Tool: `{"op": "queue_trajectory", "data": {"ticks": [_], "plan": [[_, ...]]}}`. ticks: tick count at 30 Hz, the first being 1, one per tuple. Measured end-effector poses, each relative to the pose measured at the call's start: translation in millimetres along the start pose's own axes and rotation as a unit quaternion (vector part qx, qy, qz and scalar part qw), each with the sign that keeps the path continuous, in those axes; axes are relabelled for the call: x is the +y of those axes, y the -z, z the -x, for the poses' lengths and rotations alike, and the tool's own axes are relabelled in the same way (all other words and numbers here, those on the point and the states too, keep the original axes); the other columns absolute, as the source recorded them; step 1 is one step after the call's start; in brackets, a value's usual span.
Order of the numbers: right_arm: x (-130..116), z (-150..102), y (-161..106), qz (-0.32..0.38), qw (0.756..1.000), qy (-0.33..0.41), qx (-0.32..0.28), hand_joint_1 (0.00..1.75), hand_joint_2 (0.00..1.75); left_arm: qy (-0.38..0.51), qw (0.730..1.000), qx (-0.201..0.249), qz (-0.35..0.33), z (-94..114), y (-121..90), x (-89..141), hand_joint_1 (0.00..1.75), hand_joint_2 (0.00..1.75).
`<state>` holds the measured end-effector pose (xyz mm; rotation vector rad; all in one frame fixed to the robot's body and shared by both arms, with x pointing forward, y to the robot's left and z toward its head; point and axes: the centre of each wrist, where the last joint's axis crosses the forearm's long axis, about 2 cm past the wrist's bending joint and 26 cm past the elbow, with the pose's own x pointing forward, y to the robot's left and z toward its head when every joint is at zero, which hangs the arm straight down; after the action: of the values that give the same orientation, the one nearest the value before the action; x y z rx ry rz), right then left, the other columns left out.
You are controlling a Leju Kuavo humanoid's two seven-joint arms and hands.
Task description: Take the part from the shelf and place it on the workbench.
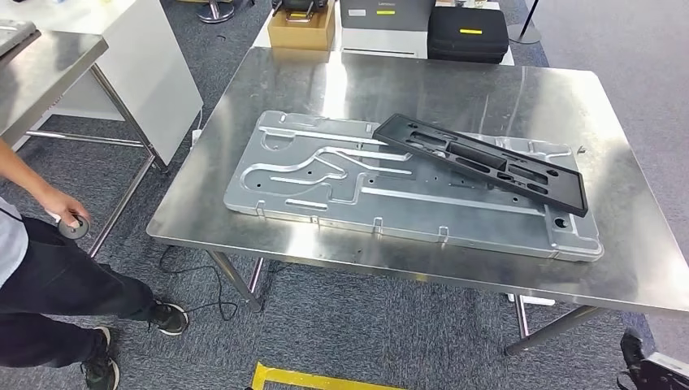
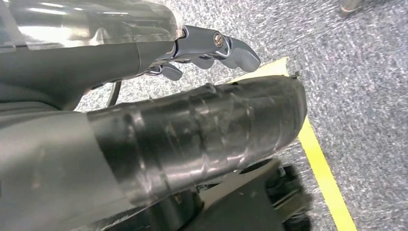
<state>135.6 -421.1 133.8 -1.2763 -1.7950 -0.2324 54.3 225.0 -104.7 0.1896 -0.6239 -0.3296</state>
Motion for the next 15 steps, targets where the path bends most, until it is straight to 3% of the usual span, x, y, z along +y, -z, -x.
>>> {"op": "queue_trajectory", "data": {"ticks": [6,9,15], "plan": [[-3.3,27.1,-8.7,-0.023,0.998,-0.044,0.046,0.00,1.75,-0.002,1.000,0.001,0.000,-0.4,0.2,0.0,0.00,0.00],[-4.9,52.3,-18.7,-0.028,0.991,-0.084,0.097,0.00,1.75,-0.003,1.000,0.002,-0.001,-1.0,0.5,0.2,0.00,0.00],[-7.3,121.6,-86.0,-0.046,0.949,-0.175,0.258,0.00,1.75,-0.007,1.000,0.009,-0.001,-0.3,-0.1,-0.6,0.00,0.00]]}}
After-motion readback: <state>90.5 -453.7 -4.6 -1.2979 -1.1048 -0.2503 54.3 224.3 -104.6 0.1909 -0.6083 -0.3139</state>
